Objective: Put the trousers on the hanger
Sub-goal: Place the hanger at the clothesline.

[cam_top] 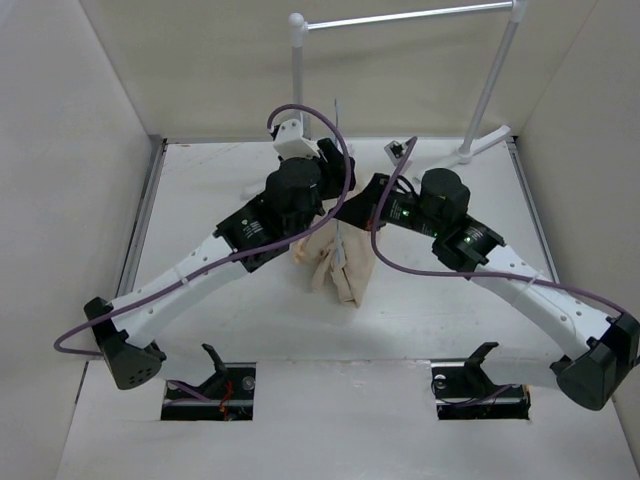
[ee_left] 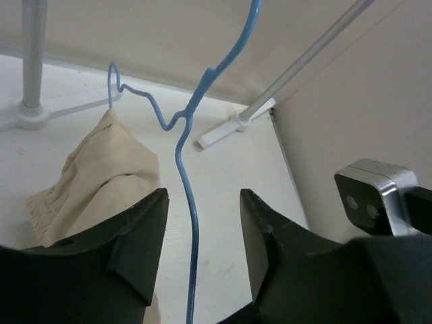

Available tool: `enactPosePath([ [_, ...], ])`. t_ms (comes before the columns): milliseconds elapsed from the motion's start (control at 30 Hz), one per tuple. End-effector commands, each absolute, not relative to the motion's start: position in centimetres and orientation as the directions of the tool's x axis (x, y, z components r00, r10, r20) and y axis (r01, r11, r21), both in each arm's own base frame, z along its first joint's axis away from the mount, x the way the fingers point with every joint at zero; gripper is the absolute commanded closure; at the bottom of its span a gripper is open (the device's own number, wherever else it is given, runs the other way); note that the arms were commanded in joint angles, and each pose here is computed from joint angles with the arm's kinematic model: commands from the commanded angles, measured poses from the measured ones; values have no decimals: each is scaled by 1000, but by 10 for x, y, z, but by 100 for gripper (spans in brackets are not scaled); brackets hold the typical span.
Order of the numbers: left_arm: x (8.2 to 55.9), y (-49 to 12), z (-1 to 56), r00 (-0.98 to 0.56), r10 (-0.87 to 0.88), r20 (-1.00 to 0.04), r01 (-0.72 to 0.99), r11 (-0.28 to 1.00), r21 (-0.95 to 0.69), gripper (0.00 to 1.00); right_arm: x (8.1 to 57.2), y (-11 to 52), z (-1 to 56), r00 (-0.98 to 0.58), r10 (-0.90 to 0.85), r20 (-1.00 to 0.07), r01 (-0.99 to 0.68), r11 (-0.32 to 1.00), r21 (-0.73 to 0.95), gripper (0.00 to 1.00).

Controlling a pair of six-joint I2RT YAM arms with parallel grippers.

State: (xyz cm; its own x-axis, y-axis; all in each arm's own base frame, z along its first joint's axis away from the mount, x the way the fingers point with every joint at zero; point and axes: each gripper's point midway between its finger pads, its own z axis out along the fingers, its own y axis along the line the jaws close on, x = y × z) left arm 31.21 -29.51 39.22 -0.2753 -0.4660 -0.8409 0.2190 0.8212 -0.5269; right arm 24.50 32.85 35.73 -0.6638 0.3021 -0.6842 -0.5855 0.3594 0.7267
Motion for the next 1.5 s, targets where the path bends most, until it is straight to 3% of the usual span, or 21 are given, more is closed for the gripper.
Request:
enactPosePath([
  [0,301,-265,469,-135,-620,-773,268,728,-631,50,247,309,431,-523,420,-742,-701,284,655,100],
  [133,298,-246,485,-99,-648,-755,271,713,-647,39,264,299,439,-494,441,-749,-699,311,644,100],
  [300,301,-211,482,-56,-663,-747,219,721,-657,35,295,272,469,-407,486,-774,-705,371,604,100],
  [467,304,-187,420,-132,-656,-743,73,741,-667,36,353,230,499,-305,504,-808,-675,484,556,100],
  [767,288,-154,277,-339,-674,-657,-170,730,-662,37,463,168,503,-272,525,-806,-556,598,577,100],
  [1200,287,-122,219,-380,-712,-591,-308,699,-645,37,517,135,433,-355,547,-758,-398,646,652,99],
  [1300,287,-120,202,-409,-719,-562,-351,692,-630,37,523,130,421,-367,553,-748,-365,654,663,90],
  [1467,288,-106,176,-446,-736,-509,-449,676,-584,37,528,114,413,-364,571,-736,-306,672,674,47],
])
